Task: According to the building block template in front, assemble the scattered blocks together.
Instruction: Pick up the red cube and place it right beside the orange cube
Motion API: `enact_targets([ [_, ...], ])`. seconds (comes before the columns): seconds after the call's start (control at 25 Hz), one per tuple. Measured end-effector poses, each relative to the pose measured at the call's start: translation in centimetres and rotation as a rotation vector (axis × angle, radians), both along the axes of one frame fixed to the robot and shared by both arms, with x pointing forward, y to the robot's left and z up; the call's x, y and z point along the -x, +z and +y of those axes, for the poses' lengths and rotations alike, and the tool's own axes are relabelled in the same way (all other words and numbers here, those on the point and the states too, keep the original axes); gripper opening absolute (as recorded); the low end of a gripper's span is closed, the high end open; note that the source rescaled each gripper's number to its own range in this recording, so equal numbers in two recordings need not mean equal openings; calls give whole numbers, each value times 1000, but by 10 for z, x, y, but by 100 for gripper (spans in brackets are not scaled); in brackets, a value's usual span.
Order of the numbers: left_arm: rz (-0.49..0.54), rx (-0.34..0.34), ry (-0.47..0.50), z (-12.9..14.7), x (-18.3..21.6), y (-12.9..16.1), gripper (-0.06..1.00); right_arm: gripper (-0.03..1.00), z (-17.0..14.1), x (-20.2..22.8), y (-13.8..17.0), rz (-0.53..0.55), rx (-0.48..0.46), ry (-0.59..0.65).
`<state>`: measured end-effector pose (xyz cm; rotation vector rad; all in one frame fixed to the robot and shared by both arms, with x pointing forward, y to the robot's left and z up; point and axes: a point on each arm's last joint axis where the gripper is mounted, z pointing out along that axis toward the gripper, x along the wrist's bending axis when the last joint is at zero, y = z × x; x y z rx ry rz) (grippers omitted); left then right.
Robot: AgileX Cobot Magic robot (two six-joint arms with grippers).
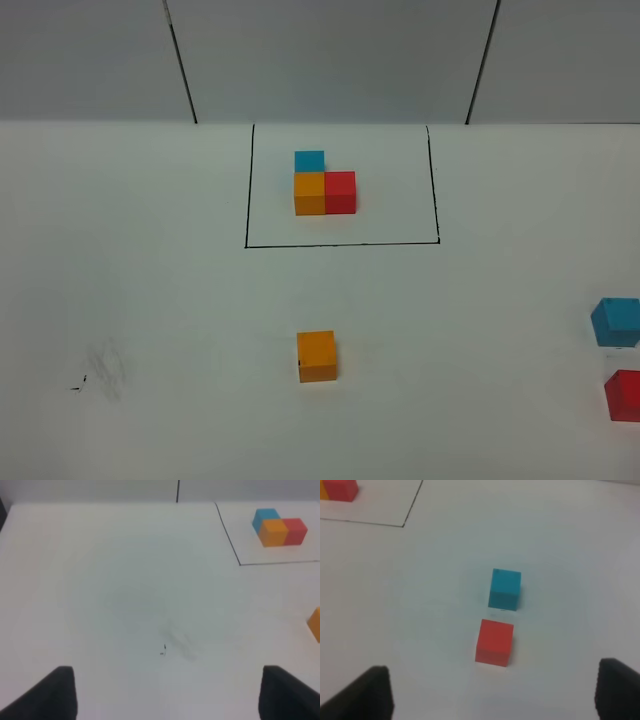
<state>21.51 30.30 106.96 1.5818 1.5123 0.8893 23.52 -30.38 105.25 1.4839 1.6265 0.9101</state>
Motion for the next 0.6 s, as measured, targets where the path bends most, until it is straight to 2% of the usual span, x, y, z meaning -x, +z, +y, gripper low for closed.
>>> enact_targets([
  [0.24, 98, 4, 6, -1, -11, -25, 63, 67, 0, 0, 0, 0, 0, 0],
  [0.6, 100, 7, 16, -1, -11, -25, 63, 67, 0, 0, 0, 0, 0, 0],
])
